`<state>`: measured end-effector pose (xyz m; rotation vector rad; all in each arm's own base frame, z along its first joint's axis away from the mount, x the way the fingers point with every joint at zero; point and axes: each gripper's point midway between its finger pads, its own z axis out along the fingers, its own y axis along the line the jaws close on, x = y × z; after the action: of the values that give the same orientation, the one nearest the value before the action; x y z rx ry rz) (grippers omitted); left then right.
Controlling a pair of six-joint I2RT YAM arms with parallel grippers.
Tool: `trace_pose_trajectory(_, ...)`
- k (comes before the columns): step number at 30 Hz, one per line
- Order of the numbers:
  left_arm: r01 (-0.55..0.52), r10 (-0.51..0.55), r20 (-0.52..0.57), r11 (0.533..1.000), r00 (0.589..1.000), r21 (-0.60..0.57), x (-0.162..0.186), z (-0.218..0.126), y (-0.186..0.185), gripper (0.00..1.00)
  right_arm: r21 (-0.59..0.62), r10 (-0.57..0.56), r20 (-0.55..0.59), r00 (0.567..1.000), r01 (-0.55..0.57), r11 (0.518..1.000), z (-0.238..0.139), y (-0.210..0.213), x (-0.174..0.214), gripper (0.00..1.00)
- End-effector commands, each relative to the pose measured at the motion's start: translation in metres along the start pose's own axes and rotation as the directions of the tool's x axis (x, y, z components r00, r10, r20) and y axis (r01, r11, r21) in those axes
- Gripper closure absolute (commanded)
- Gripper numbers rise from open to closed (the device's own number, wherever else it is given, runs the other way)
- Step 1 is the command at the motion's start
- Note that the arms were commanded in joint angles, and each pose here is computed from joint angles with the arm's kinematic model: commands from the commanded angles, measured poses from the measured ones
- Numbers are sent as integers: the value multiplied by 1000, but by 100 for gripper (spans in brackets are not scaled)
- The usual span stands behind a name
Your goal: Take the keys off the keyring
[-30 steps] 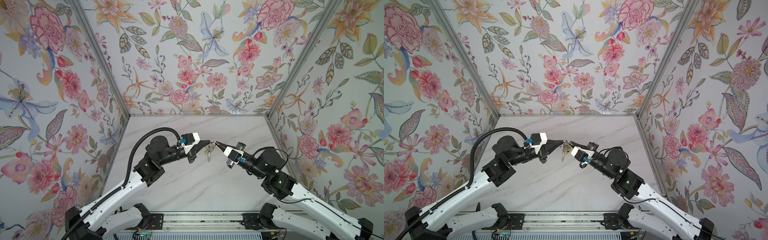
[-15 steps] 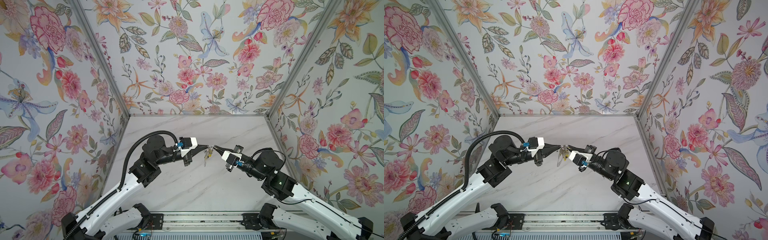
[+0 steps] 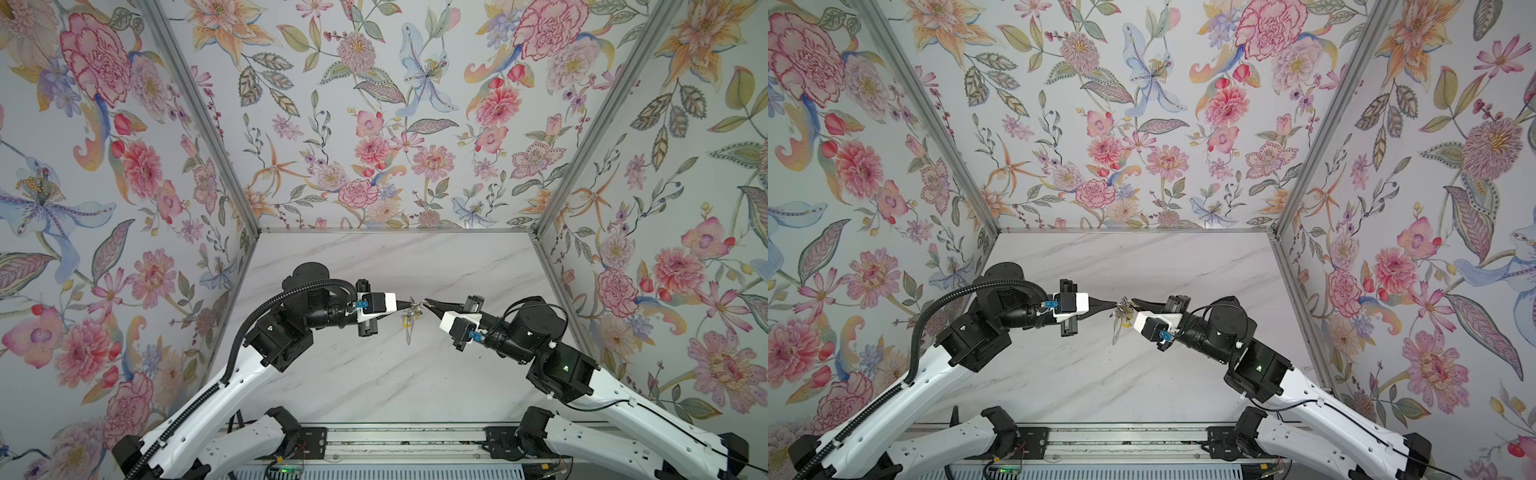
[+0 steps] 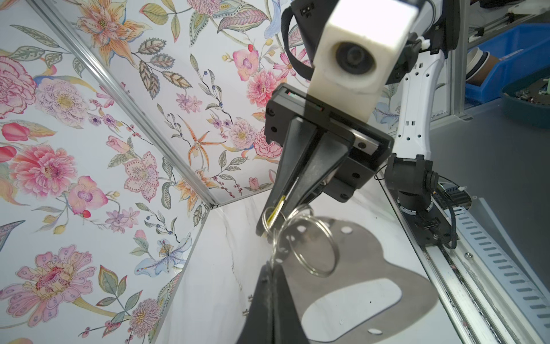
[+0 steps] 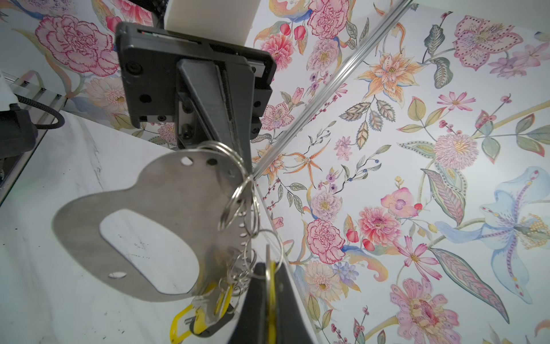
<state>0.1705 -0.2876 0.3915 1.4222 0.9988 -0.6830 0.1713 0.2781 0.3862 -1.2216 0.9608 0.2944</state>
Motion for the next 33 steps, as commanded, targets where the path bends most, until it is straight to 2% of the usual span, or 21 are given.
trace_pose_trajectory(1,-41,39,-91,999,995,-20,8,-16,4,100,141,-30,38,999,24,990,-19,-42,-28,100)
trace_pose_trajectory(14,-89,79,-261,996,962,-27,46,-17,6,100,55,-41,145,989,34,998,-17,-39,-63,100)
trace_pose_trajectory(25,-131,115,-324,991,939,-28,62,-15,10,100,-10,-43,93,995,44,999,4,-32,-55,100)
trace_pose_trajectory(33,-169,158,-388,986,908,6,70,-8,9,100,-73,-42,43,998,45,996,18,-25,-48,100)
